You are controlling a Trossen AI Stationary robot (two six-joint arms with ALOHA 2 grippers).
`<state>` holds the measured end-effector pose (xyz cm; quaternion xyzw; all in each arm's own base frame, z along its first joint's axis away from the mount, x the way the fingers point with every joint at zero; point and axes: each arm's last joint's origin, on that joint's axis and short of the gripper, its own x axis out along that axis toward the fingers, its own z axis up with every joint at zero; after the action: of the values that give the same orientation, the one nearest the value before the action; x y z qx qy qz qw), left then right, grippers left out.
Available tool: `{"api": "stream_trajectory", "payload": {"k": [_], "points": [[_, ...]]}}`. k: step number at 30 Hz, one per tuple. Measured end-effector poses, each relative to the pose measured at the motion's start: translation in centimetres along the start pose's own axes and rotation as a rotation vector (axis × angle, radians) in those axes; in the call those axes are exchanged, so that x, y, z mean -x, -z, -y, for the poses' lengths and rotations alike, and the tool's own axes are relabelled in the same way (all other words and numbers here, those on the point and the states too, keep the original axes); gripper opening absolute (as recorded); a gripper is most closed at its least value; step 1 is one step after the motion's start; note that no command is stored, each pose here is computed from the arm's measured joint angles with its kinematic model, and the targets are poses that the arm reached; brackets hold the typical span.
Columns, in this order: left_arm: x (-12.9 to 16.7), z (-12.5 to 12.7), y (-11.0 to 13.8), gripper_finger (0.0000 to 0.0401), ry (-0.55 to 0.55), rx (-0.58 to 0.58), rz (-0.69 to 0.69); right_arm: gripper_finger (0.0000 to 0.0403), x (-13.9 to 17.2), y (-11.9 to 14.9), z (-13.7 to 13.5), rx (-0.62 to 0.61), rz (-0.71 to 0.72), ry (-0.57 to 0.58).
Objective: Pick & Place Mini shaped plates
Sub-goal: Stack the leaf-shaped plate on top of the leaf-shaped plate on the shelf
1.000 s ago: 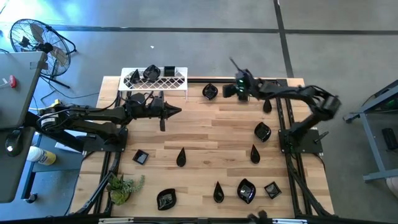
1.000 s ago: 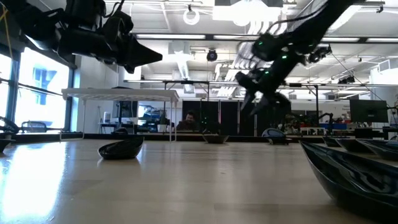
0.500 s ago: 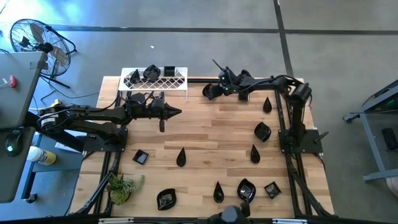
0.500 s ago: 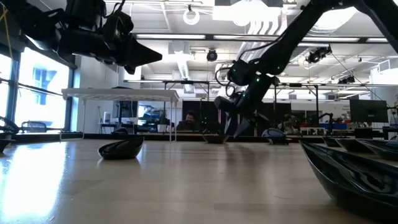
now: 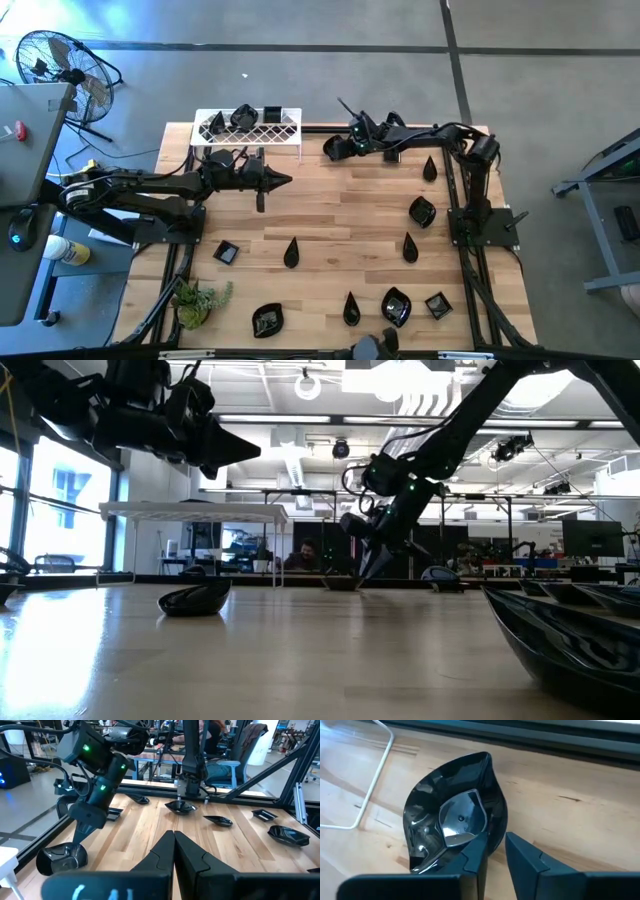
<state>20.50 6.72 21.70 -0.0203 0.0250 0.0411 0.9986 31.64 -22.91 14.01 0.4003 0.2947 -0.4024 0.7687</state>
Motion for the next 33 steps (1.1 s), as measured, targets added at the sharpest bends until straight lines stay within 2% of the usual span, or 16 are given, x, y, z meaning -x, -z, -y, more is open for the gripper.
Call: {"api": "stream_trajectory", "payload": {"k": [8, 16, 20, 26, 33], "points": [[0.0, 0.0, 0.0, 0.0001, 0.001, 0.007, -0.001, 0.009, 1.2, -0.5, -0.1, 0.007, 0.019, 0.024], [0.0, 0.0, 0.0, 0.0001, 0.008, 0.008, -0.002, 0.0118, -0.5, -0.1, 0.1, -0.041, 0.033, 0.009], [0.0, 0.0, 0.0, 0.0001, 0.009, 0.008, -0.003, 0.0107, -0.6, -0.4, -0.3, -0.044, 0.052, -0.054], [0.0, 0.0, 0.0, 0.0001, 0.009, 0.008, -0.002, 0.0072, -1.1, 0.1, 0.0, -0.056, 0.019, -0.025], [0.0, 0.0, 0.1, 0.0001, 0.01, 0.01, -0.009, 0.0066, -2.1, 0.9, -0.5, -0.049, 0.012, -0.052]]}}
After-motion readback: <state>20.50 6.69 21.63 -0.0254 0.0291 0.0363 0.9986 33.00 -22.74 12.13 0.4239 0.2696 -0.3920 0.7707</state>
